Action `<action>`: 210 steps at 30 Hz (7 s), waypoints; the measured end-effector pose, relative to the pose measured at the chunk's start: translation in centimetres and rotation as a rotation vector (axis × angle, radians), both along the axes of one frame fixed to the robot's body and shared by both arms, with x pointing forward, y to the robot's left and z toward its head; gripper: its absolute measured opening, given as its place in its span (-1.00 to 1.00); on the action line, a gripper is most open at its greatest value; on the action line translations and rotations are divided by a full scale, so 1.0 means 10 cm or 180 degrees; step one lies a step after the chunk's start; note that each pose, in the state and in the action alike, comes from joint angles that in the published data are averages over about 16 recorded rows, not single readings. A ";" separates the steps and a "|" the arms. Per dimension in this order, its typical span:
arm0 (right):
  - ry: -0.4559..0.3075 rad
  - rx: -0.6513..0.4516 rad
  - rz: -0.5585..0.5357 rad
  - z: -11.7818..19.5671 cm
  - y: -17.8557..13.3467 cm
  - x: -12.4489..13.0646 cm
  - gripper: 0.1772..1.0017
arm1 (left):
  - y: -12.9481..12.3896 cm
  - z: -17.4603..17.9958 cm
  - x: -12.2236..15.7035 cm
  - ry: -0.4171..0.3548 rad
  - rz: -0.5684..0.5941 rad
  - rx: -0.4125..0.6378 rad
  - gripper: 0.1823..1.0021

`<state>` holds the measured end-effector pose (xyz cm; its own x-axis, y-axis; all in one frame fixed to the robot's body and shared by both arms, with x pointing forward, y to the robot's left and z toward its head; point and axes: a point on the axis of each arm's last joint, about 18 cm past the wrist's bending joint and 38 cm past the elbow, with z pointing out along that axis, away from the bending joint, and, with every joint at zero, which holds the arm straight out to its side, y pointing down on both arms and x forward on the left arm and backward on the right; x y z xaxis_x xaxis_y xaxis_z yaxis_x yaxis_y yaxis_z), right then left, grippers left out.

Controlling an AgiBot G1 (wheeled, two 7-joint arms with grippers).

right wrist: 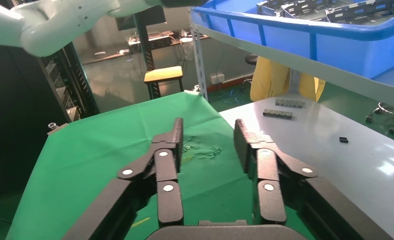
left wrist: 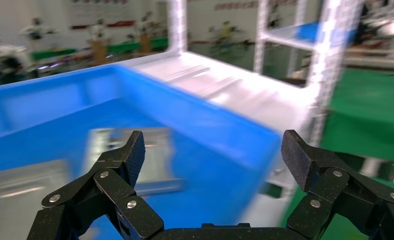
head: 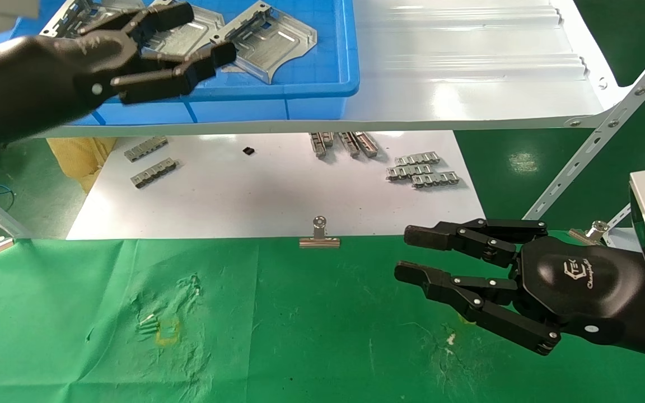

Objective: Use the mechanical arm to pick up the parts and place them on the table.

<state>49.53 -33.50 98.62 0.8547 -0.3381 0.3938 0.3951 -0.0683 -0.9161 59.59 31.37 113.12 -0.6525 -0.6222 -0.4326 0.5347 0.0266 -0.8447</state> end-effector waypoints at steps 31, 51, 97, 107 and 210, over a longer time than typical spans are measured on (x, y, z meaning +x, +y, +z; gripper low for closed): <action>0.0000 0.0000 0.0000 0.00 0.00 0.00 -0.96 | 1.07 0.81 0.64 0.0510 0.1847 -0.0328 1.00; 0.0000 0.0000 0.0000 0.00 0.00 0.00 -0.97 | 1.22 0.70 0.79 0.0693 0.2179 -0.0370 0.80; 0.0000 0.0000 0.0000 0.00 0.00 0.00 -0.97 | 1.19 0.85 0.66 0.0361 0.1897 -0.0514 -0.78; 0.0000 0.0000 0.0000 0.00 0.00 0.00 -0.97 | 0.89 0.98 0.29 -0.0054 0.1159 -0.0247 -0.78; 0.0000 0.0000 0.0000 0.00 0.00 0.00 -0.97 | 0.51 -1.62 -0.29 0.0099 0.0039 0.2651 -0.13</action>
